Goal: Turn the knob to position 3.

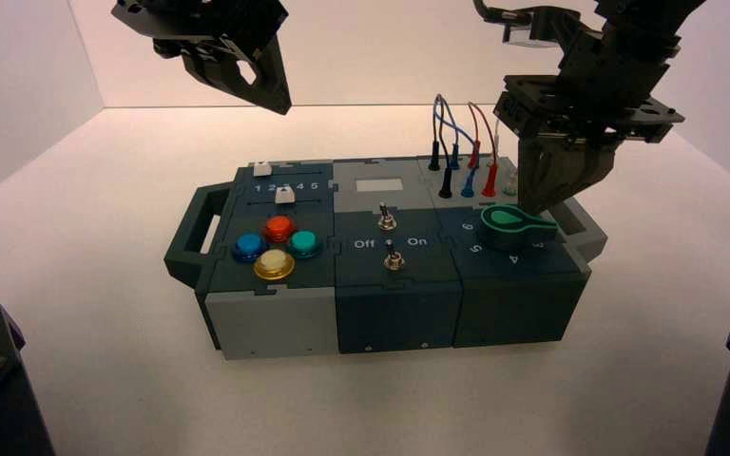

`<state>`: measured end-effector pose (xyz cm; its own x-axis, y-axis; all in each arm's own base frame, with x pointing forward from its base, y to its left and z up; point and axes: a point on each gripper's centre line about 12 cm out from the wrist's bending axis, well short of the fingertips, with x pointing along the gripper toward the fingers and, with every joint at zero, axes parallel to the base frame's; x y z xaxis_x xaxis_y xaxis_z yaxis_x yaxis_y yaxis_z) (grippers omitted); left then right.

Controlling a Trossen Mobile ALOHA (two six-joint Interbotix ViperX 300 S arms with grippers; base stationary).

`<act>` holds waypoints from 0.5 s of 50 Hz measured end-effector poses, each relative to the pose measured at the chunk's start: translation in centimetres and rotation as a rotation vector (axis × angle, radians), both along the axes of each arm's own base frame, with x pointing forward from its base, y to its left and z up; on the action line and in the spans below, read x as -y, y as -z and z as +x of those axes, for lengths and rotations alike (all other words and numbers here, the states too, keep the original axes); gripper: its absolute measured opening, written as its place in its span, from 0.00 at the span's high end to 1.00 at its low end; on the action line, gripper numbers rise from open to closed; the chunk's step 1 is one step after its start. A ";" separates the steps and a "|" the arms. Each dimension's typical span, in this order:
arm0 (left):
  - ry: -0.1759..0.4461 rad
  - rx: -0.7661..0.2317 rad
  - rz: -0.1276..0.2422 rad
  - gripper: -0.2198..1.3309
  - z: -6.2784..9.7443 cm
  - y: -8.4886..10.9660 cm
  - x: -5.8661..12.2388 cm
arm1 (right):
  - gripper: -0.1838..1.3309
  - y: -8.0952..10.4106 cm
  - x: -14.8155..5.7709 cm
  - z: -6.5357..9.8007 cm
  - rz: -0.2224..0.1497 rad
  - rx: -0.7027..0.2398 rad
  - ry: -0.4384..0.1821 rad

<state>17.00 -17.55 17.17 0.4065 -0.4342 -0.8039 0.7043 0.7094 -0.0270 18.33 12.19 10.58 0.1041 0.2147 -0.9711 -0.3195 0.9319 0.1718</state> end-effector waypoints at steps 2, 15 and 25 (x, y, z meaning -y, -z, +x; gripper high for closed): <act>0.000 0.000 0.000 0.96 0.0 0.0 0.0 | 0.97 0.0 0.1 -0.1 -0.002 -0.002 -0.002; 0.000 0.000 0.000 0.96 0.0 0.0 0.0 | 0.97 -0.1 0.7 -0.2 -0.008 0.006 0.022; -0.001 0.004 -0.006 0.96 -0.1 -0.2 -0.1 | 0.97 -0.9 2.2 0.6 -0.014 0.045 0.080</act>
